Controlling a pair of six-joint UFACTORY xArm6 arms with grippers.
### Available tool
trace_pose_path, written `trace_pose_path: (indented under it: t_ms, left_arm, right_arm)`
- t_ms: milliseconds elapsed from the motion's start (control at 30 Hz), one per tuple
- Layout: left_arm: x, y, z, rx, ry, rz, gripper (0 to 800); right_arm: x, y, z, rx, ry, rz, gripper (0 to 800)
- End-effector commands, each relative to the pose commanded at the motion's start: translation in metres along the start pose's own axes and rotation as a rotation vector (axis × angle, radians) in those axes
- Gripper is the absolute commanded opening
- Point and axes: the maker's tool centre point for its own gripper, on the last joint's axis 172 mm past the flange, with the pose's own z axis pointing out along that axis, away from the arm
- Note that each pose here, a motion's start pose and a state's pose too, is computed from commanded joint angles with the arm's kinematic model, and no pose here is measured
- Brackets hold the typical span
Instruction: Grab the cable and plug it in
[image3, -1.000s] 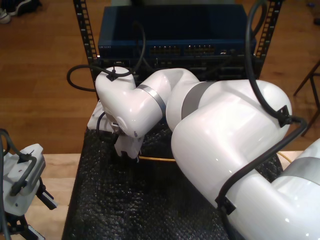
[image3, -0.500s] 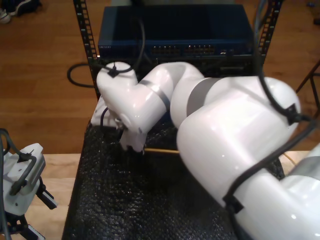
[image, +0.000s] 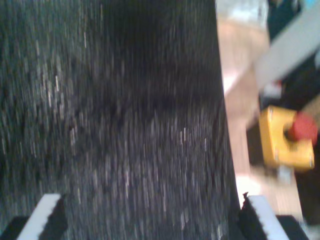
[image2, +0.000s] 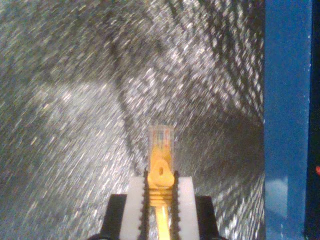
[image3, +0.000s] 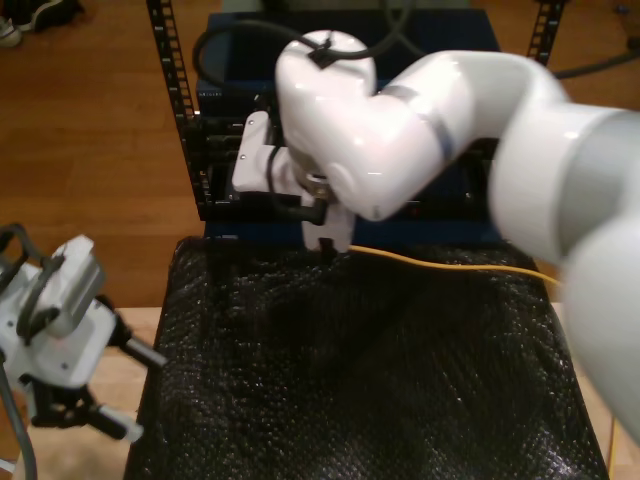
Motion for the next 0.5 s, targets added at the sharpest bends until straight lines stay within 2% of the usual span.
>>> trace_pose_path:
  t_ms: [233,500]
  left_arm:
    - [0.061,-0.016,0.014,-0.013,0.107,0.093,799]
    - [0.128,-0.022,0.036,-0.057,0.256,0.135,799]
  right_arm:
    - [-0.043,-0.019,-0.032,0.097,0.082,0.011,7]
    - [-0.067,-0.042,-0.067,0.125,0.112,0.002,7]
